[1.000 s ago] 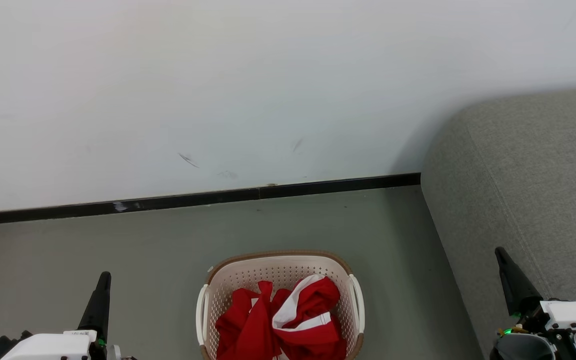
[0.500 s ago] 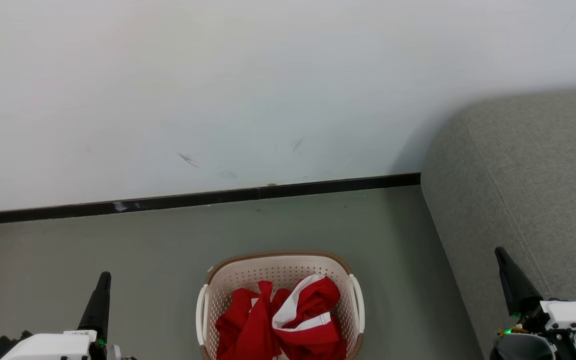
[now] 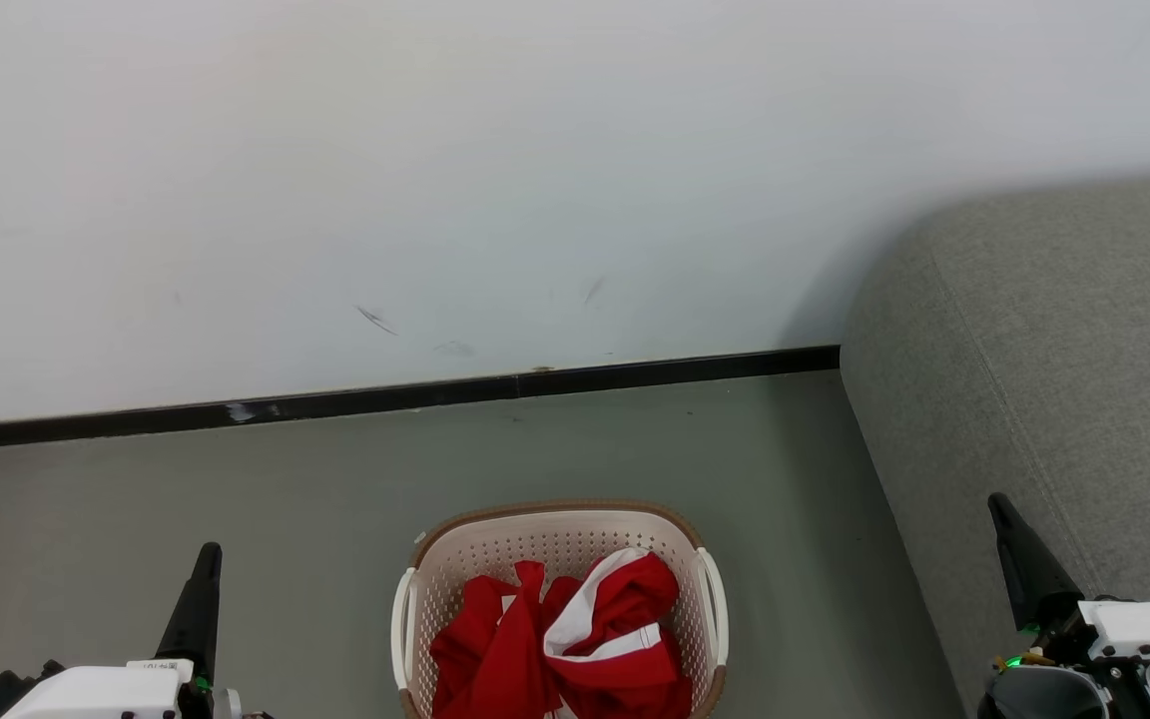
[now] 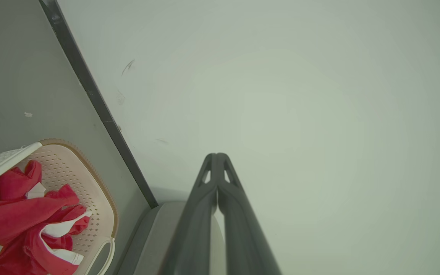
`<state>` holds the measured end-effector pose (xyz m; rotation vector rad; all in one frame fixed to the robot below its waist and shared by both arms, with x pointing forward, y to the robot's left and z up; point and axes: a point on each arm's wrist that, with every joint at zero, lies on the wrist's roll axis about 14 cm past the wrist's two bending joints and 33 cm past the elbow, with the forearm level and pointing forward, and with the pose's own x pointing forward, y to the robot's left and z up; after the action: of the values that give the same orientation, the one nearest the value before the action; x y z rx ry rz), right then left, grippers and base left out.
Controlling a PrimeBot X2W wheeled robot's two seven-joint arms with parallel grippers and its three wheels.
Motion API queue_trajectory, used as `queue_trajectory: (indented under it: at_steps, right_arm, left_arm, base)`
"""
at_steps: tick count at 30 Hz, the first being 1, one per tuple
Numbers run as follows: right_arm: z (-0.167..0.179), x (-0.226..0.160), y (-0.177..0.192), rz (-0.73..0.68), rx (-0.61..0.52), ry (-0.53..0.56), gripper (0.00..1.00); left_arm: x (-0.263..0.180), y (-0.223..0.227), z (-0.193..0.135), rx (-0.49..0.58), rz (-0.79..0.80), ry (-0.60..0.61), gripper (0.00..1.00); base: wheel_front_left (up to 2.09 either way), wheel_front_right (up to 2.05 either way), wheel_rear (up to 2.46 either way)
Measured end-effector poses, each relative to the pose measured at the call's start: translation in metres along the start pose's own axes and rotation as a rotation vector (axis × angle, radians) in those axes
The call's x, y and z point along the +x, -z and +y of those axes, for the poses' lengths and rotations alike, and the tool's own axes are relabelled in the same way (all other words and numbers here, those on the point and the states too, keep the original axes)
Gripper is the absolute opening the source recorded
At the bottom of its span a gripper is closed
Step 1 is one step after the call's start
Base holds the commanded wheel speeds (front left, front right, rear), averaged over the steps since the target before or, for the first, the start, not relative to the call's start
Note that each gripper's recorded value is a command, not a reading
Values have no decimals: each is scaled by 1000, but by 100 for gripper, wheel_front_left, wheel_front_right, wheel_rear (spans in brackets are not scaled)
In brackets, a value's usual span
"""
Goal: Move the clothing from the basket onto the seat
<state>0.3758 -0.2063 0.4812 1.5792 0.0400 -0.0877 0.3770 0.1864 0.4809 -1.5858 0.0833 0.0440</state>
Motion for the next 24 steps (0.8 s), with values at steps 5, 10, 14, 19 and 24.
queue_trajectory:
  at_steps: [5,10,14,19,24]
  right_arm:
    - [-2,-1,0,0,1,7,100]
    - [-38,-16,7,3,28,110,100]
    - [-43,-20,9,2,32,126,100]
    - [-42,-19,7,-9,29,124,100]
    - [-40,-18,6,-18,6,119,100]
  left_arm:
    - [-1,1,3,-2,0,-8,100]
    - [-14,10,36,-39,3,-104,100]
    - [-17,13,41,-41,7,-118,100]
    - [-16,13,40,-37,2,-118,100]
    - [-15,15,38,-33,-1,-112,100]
  base:
    - [0,0,0]
    - [0,0,0]
    - [0,0,0]
    - [0,0,0]
    - [0,0,0]
